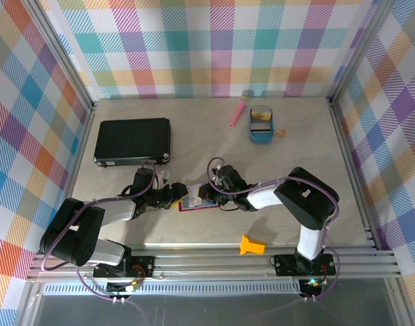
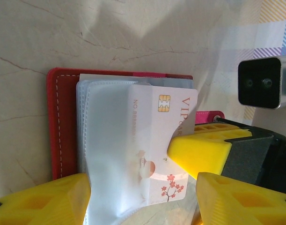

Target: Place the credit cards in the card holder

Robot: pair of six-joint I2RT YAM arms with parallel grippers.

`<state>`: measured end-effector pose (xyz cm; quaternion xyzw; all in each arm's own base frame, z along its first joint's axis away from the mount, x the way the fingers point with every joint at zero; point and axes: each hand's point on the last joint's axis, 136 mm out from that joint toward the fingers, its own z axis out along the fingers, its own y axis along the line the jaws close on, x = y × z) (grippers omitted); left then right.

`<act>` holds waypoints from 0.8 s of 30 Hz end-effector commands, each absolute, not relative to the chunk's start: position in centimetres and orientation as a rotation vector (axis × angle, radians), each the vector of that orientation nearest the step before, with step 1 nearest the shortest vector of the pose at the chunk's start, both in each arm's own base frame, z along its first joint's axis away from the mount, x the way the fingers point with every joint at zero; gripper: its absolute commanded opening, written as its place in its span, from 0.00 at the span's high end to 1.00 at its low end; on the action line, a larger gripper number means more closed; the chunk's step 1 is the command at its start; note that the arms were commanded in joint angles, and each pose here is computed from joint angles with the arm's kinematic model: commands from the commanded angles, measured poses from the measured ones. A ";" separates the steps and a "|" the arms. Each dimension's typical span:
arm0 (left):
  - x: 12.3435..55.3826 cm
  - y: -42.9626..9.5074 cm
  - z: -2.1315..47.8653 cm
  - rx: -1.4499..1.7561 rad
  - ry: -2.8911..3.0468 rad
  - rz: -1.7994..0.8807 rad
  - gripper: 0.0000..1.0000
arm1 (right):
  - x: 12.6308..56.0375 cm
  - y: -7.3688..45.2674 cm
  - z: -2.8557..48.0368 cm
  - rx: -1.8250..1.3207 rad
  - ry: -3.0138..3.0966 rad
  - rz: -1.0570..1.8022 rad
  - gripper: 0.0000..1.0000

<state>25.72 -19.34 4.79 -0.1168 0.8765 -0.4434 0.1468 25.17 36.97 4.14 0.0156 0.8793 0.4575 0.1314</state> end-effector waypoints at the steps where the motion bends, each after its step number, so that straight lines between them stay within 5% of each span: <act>1: 25.1 -19.0 4.0 -0.349 2.565 -1.244 0.38 | 24.1 37.4 2.4 0.035 2.633 1.286 0.97; 9: 24.8 -18.8 4.0 -0.357 2.569 -1.228 0.38 | 24.4 36.6 4.2 0.006 2.623 1.214 0.82; 24: 24.6 -18.8 3.9 -0.303 2.565 -1.221 0.38 | 25.0 32.3 7.4 -0.023 2.834 0.593 0.57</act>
